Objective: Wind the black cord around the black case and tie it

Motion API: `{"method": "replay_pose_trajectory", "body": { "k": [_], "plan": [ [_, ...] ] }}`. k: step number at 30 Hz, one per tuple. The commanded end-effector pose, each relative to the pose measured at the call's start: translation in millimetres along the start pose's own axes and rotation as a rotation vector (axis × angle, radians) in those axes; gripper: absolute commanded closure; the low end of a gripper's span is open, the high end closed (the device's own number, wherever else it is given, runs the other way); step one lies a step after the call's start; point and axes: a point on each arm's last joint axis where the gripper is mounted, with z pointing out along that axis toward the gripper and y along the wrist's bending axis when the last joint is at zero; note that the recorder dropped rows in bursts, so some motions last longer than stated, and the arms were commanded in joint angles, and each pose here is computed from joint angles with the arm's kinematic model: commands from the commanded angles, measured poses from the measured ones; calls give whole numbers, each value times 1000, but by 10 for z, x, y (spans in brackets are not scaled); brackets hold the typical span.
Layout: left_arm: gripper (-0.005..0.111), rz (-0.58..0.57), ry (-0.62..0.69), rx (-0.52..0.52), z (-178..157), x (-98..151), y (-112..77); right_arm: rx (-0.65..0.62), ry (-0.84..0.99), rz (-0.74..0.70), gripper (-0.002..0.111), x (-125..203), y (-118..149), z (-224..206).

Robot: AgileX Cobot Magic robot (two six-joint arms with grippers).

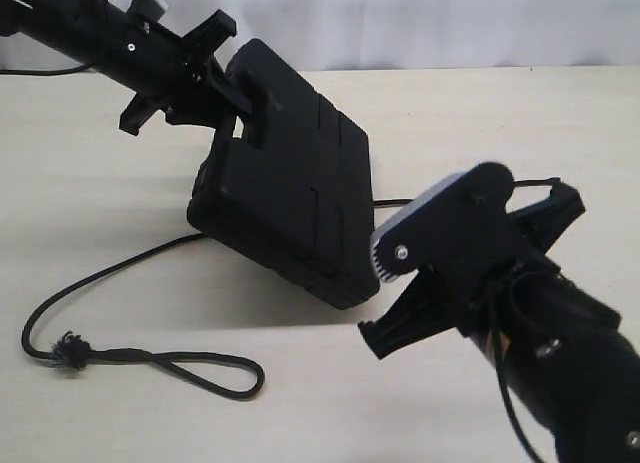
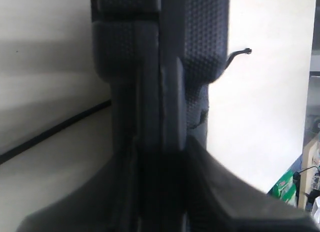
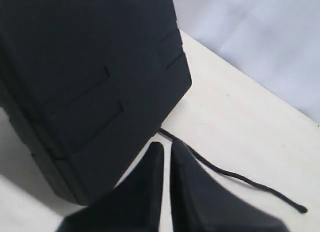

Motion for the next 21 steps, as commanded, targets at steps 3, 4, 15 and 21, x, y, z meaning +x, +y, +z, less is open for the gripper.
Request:
{"method": "replay_pose_trajectory", "body": {
  "k": [3, 4, 15, 21],
  "plan": [
    [107, -43, -52, 80, -83, -42, -147, -33, -18, 95, 98, 20, 292, 18],
    [107, -43, -50, 81, -83, -40, -148, -42, -11, 91, 94, 4, 341, 47],
    [107, -43, -50, 81, -83, -40, -148, -139, 40, 14, 2, -174, 883, 370],
    [107, -43, -50, 81, -83, -40, -148, -11, 52, -59, -2, -24, 999, 567]
  ]
}}
